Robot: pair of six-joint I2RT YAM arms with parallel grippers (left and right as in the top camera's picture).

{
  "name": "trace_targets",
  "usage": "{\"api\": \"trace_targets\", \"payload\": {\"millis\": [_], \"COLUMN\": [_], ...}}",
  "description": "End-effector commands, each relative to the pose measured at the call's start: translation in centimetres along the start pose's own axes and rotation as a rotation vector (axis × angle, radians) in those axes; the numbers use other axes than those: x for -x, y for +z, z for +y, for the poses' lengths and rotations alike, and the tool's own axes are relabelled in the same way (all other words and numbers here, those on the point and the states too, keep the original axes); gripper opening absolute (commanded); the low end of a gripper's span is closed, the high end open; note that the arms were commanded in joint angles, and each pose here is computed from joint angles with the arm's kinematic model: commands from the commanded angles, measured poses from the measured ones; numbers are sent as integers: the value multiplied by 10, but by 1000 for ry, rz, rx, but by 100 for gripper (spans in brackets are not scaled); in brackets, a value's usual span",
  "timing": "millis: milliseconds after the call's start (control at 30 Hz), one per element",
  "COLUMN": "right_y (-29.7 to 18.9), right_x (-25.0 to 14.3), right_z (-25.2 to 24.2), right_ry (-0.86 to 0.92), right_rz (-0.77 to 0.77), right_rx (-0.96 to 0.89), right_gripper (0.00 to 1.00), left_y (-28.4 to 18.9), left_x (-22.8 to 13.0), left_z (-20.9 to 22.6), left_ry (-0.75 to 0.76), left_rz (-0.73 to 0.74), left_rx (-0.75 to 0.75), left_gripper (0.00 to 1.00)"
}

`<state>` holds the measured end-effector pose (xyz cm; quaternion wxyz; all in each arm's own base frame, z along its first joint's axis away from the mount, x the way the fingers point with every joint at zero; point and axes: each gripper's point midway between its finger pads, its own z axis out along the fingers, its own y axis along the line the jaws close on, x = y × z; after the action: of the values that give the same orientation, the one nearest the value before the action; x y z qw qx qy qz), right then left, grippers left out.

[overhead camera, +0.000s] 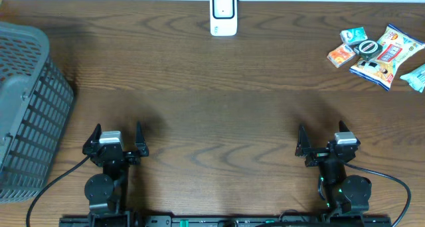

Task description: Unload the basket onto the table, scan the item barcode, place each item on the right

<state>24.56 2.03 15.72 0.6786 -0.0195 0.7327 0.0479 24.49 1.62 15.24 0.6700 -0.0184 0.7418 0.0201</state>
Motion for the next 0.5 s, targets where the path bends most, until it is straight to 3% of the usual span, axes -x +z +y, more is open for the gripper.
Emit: {"api": "trace_targets", "payload": {"millis": [0, 200, 467], "right_y": [0, 0, 0], "right_x": [0, 0, 0], "right_z": [1, 1, 1], "right_ry": [-12, -12, -12], "right_rz": [0, 0, 0], "right_rx": [2, 2, 2], "right_gripper": [99, 99, 99], "left_y": [0, 0, 0], "left_x": [-14, -14, -14], "left_z": [-5, -5, -8], "left_ry": [-30, -55, -195], "left_rz": [44, 45, 48], "left_rx": [-31, -27, -39], "left_gripper": [98, 98, 98]}}
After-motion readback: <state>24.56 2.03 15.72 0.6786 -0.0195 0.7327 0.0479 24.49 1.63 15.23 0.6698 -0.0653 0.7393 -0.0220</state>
